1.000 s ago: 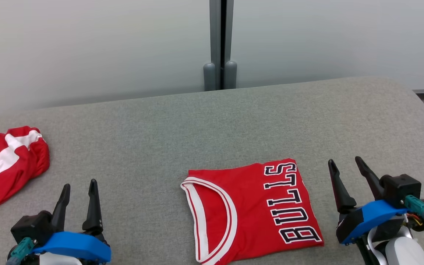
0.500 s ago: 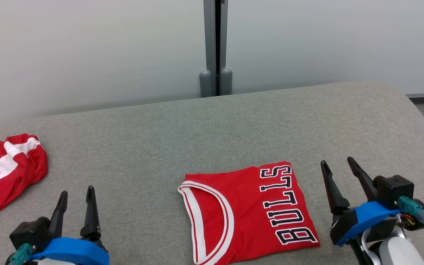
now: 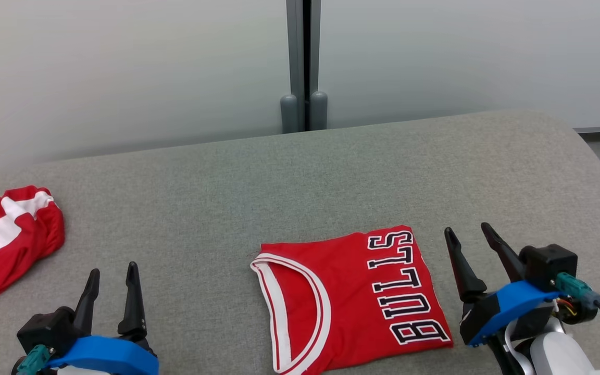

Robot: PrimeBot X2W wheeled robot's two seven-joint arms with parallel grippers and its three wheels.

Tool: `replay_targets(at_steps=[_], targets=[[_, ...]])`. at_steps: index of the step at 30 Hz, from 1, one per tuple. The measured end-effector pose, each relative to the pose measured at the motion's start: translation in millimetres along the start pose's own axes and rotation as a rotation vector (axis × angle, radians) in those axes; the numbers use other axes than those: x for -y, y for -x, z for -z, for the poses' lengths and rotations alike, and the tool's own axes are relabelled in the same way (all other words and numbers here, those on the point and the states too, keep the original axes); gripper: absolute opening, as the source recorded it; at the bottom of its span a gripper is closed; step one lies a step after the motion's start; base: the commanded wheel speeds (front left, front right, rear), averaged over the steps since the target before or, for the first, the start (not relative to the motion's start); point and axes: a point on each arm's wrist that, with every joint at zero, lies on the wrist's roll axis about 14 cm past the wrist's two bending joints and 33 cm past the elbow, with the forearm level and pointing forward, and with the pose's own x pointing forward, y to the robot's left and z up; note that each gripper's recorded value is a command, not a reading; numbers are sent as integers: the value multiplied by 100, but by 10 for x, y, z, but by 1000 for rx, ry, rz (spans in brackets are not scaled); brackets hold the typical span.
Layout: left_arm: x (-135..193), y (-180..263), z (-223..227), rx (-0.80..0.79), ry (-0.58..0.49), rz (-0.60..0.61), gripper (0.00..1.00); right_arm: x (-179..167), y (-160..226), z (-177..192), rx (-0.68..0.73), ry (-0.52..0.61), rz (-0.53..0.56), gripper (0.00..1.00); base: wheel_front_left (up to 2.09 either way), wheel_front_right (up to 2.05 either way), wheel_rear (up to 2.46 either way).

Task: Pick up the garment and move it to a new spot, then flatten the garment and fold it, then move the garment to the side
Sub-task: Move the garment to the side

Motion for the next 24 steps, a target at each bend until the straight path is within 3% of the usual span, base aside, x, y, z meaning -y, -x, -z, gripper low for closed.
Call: replay_targets(at_steps=[4, 8, 14, 17, 24], targets=[[-8, -15, 8, -3, -3, -1, 100, -35, -62, 76, -54, -10, -10, 100, 0, 0, 0], [-28, -74, -7, 1, -8, -4, 100, -55, -134, 487, -299, -38, -10, 100, 0, 0, 0], [-78, -126, -3, 1, -7, -16, 100, -37, -254, 759, -475, -29, -2, 100, 0, 0, 0], [-134, -166, 10, 0, -7, -31, 100, -42, -210, 1150, -666, -30, 4, 100, 0, 0, 0], [-261, -165, 47, -10, -4, -66, 100, -251, -204, 1442, -844, -38, -66, 100, 0, 0, 0]])
